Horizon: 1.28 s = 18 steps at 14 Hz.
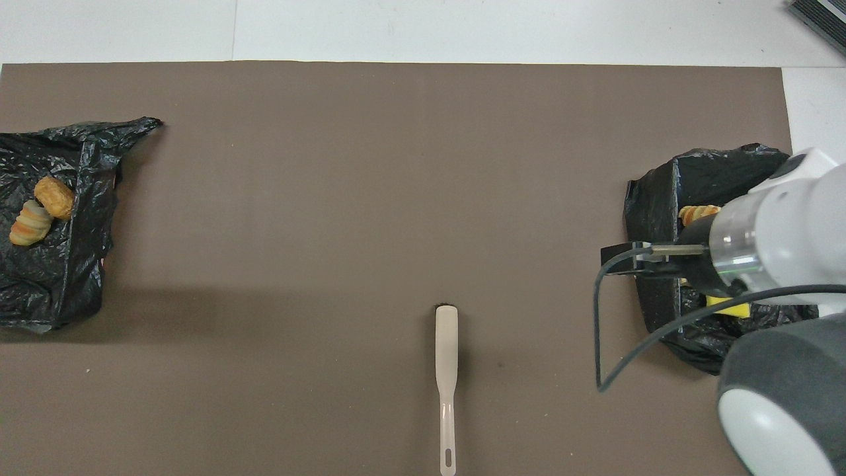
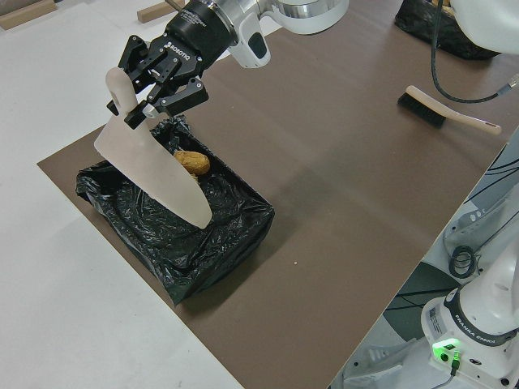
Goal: Sweep and dump trash in bin
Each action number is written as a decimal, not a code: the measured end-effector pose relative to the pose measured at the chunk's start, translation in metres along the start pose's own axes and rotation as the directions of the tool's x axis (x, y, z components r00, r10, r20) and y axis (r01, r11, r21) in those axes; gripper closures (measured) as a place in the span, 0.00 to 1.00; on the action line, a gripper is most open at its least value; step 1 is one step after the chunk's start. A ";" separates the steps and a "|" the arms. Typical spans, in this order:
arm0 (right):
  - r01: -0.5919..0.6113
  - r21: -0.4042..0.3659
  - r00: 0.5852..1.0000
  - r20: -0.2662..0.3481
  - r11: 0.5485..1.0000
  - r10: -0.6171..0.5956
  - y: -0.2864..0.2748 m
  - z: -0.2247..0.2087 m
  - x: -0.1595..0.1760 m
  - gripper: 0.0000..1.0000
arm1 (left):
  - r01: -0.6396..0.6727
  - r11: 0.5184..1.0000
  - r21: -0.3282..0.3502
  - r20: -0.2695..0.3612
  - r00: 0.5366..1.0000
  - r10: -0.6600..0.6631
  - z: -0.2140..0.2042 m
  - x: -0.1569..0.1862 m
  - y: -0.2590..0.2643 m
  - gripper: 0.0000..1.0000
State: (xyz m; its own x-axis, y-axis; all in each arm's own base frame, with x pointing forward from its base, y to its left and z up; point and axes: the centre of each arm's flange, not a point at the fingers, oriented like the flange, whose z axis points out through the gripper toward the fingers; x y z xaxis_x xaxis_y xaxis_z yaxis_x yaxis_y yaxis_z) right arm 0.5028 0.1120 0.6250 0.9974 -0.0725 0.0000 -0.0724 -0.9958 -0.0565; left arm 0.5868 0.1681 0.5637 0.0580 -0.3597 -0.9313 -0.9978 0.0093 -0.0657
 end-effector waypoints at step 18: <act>0.051 -0.049 0.999 0.019 0.998 -0.050 0.104 -0.027 0.023 0.00 | 0.130 0.992 0.008 -0.188 0.974 -0.126 -0.114 0.049 -0.003 0.69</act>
State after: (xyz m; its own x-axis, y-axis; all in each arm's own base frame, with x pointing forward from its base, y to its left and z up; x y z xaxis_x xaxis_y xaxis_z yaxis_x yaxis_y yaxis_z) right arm 0.5185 0.0057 0.6463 0.9996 -0.0216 -0.0164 -0.0217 -0.9997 -0.0077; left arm 0.5894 0.0444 0.5591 0.1759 -0.5268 -0.8316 -0.9816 -0.0301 -0.1886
